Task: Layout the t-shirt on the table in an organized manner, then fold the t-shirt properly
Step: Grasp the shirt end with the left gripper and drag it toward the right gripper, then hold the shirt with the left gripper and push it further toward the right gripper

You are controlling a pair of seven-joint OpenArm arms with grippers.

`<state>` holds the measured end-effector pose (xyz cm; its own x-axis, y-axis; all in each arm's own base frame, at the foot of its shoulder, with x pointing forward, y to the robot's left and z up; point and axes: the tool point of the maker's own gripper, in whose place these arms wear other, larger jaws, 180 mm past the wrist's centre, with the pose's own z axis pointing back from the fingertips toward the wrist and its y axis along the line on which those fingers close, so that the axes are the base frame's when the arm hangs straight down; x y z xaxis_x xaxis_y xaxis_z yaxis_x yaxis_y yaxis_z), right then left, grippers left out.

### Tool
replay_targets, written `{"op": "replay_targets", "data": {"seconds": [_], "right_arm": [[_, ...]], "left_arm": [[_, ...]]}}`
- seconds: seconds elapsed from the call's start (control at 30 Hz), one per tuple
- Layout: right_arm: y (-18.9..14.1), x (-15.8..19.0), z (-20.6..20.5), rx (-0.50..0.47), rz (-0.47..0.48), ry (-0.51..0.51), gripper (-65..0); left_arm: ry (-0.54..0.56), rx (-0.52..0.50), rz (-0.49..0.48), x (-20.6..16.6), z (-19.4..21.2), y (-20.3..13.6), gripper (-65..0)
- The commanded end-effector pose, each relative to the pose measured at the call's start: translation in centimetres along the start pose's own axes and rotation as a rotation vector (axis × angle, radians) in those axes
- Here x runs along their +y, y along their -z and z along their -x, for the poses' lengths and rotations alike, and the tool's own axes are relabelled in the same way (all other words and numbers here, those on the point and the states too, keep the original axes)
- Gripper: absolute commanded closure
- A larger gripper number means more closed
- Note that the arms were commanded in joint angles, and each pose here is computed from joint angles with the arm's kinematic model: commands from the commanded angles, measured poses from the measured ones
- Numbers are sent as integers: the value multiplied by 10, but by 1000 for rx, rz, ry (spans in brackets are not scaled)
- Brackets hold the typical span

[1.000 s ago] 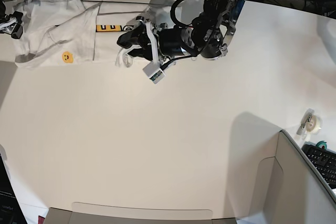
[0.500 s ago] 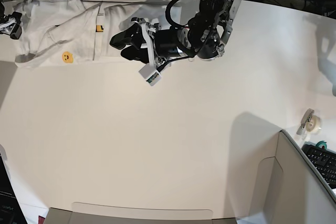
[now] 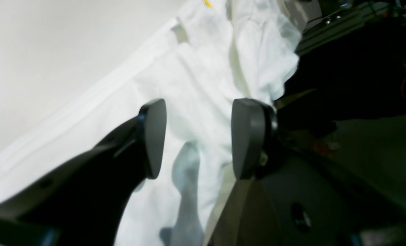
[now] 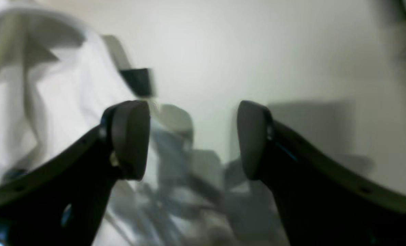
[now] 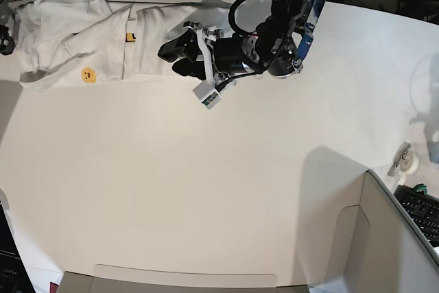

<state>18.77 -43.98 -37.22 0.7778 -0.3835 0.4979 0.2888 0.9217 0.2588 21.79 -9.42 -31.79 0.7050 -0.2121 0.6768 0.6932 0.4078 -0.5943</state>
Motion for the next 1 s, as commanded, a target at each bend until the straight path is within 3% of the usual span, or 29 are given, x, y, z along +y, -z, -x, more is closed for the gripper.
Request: {"op": "replay_targets", "data": {"seconds": [0.0, 0.33, 0.77, 0.97], "right_arm": [[-1, -4, -6, 35, 13, -21, -397], [30, 38, -7, 77, -73, -87, -397], [35, 34, 54, 197, -73, -48, -394], [42, 41, 68, 233, -91, -51, -393]], "left_arm": [[22, -43, 23, -7, -14, -2, -302], [18, -109, 25, -7, -25, -3, -302], [18, -114, 24, -7, -26, -3, -302], [18, -48, -8, 5, -4, -11, -268]]}}
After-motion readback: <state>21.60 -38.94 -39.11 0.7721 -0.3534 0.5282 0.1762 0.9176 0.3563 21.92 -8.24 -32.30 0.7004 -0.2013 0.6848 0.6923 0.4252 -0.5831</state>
